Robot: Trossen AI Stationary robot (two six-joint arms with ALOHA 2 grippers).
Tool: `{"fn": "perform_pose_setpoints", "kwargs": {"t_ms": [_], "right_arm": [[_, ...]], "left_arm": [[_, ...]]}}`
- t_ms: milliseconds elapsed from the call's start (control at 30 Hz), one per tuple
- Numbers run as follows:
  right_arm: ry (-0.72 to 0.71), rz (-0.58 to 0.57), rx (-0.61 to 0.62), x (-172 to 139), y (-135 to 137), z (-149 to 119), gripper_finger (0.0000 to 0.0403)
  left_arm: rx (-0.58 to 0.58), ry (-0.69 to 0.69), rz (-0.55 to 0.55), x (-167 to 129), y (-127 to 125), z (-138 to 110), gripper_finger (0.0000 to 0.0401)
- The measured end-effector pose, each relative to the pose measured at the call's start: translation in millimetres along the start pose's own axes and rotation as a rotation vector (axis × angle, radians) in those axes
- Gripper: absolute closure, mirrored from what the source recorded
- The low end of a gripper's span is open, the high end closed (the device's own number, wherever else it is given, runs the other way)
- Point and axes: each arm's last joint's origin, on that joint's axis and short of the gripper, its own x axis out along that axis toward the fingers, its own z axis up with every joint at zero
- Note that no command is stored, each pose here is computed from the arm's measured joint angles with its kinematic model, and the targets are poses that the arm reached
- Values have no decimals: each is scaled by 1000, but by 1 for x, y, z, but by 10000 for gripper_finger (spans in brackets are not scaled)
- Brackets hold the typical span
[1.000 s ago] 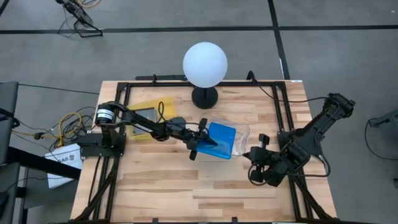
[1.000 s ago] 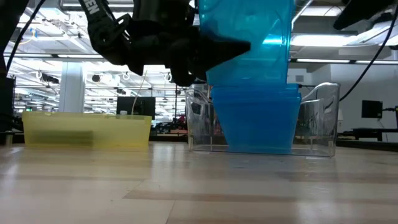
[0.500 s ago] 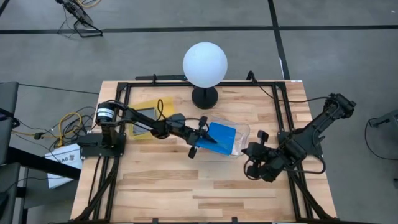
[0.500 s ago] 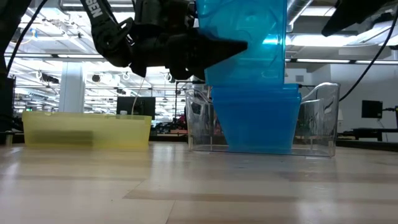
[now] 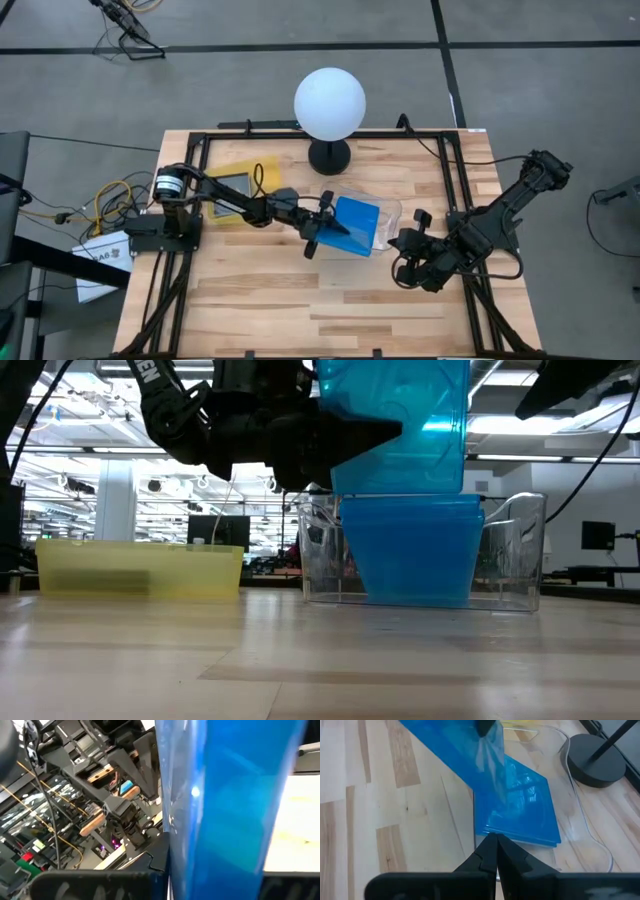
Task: Pick & place jewel cases by type
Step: Put the blue CD case into the transparent bin
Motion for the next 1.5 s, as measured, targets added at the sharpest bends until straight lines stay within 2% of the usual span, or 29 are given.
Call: {"fn": "perform_pose_setpoints", "kwargs": {"t_ms": [267, 433, 667, 1067, 1267, 1500], "right_arm": [[-1, 0, 1, 0, 0, 0, 403], [-5, 4, 6, 0, 1, 1, 403], [-10, 10, 12, 0, 1, 1, 403], [-10, 10, 12, 0, 1, 1, 403], [-10, 10, 12, 0, 1, 1, 403], [-10, 10, 12, 0, 1, 1, 403]], "left_arm": [[-21, 36, -17, -1, 0, -4, 367], [-135, 131, 21, 7, 6, -5, 360], [-148, 138, -10, 16, 15, 0, 312], [-166, 158, -75, 16, 12, -3, 217], [-166, 157, -69, 15, 13, -4, 198], [-232, 164, -33, 12, 22, -9, 197]]}}
